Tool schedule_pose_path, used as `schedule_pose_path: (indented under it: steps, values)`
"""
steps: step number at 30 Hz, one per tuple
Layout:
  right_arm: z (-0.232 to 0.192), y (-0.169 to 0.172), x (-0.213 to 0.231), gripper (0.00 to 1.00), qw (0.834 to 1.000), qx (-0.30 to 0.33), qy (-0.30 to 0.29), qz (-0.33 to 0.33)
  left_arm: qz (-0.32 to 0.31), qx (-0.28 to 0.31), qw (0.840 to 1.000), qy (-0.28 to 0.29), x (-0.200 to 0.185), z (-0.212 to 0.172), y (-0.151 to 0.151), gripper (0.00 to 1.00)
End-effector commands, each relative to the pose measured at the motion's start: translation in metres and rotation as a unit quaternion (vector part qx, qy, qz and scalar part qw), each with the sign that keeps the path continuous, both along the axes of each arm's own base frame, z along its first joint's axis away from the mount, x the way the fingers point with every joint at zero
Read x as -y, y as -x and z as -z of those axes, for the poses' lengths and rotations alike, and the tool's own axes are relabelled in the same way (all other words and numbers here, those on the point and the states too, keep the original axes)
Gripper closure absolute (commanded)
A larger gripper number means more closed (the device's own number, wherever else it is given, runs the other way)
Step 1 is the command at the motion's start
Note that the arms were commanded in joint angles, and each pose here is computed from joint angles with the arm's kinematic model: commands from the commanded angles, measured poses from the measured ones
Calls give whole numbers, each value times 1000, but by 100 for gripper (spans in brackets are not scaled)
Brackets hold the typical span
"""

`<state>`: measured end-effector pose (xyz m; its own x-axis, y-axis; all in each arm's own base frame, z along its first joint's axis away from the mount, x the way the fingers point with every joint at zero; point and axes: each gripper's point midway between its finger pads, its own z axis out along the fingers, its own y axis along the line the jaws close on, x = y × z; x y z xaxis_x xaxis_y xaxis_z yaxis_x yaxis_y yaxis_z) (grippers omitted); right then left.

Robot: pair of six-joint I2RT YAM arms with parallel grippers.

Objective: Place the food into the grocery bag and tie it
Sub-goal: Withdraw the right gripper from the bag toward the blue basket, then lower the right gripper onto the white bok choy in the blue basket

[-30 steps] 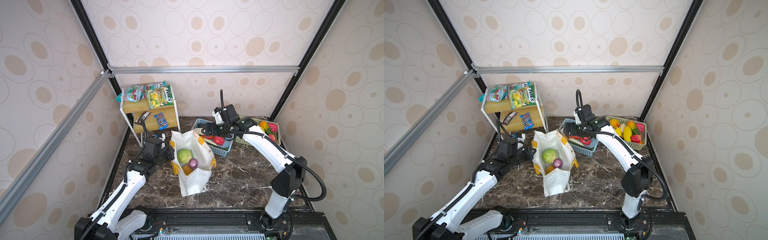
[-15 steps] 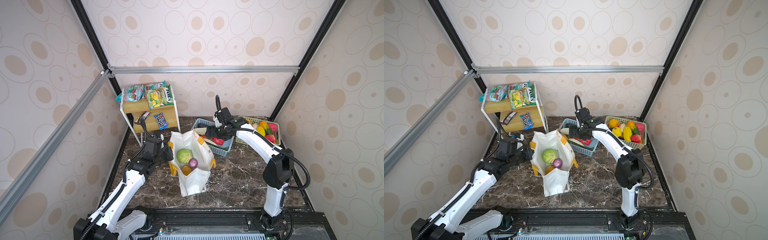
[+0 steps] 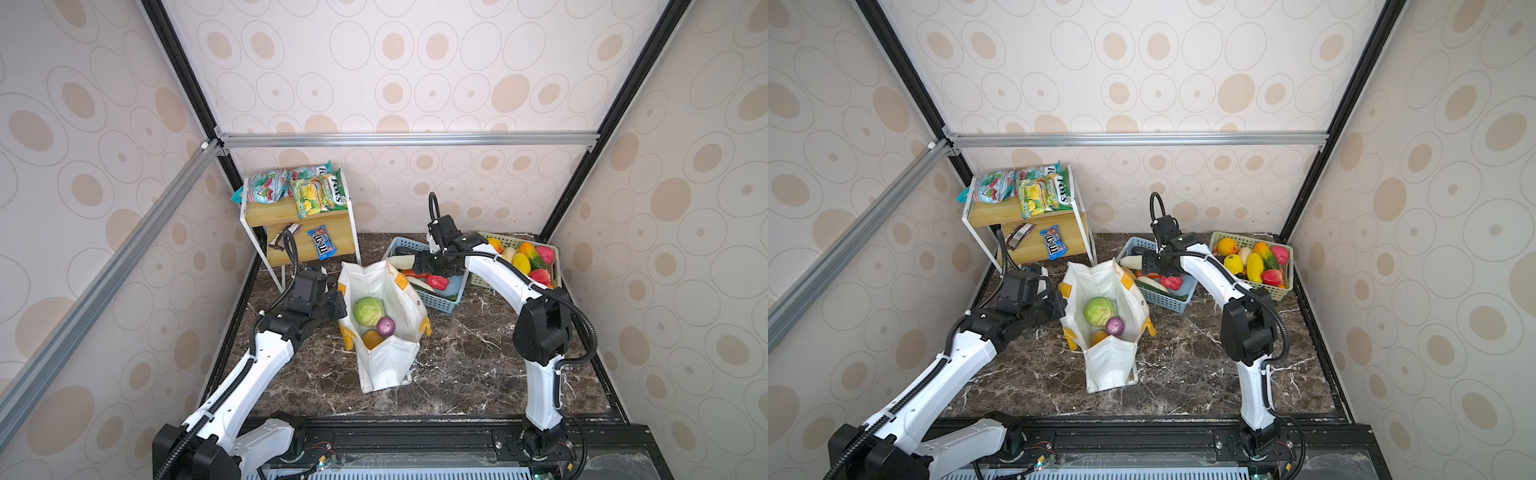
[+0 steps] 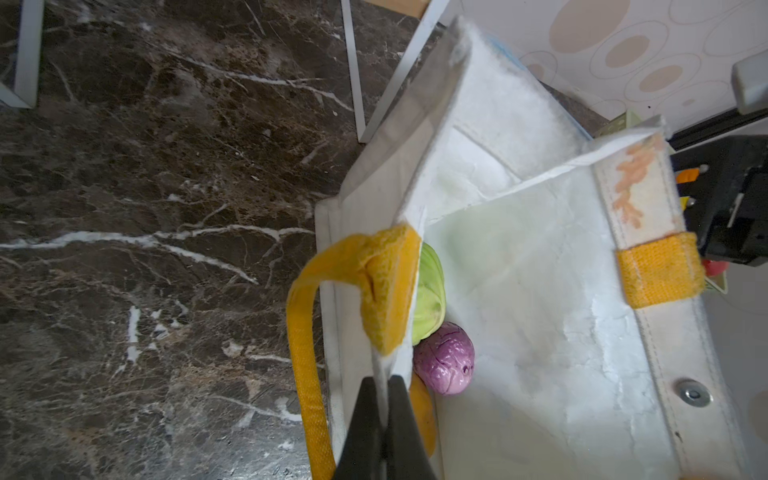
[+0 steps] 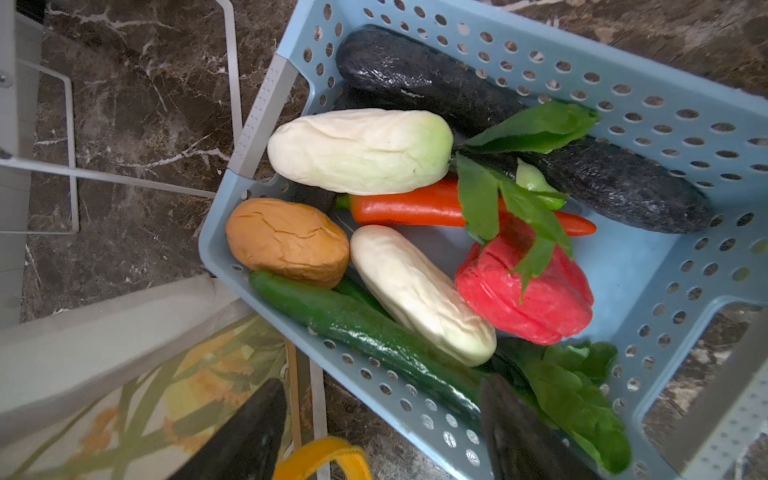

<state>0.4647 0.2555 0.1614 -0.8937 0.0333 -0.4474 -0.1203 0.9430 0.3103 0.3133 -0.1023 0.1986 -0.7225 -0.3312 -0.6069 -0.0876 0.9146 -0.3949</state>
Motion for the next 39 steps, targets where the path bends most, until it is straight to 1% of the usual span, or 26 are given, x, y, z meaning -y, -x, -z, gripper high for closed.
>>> schedule_pose_path:
  steps: [1, 7, 13, 17, 22, 32, 39]
  values:
    - [1, -12, -9, 22, 999, -11, -38, 12, -24, -5, 999, -44, -18, -8, 1, 100]
    - [18, -24, -19, 15, 997, -26, -66, 43, -37, -8, 998, -58, -25, -12, -1, 100]
    - [27, -39, -25, 13, 991, -25, -99, 83, -35, -12, 997, -68, -25, -12, -6, 100]
    - [36, -50, -28, 12, 984, -32, -122, 123, -34, -14, 997, -70, -25, -10, -9, 100]
    - [52, -61, -29, 11, 976, -41, -135, 164, -27, -17, 997, -72, -23, -9, -11, 100]
    - [64, -89, -36, 10, 962, -32, -166, 216, -13, -20, 998, -51, -14, -2, -12, 100]
    - [72, -107, -44, 11, 949, -16, -207, 237, -3, -20, 998, -62, -12, -7, -19, 100]
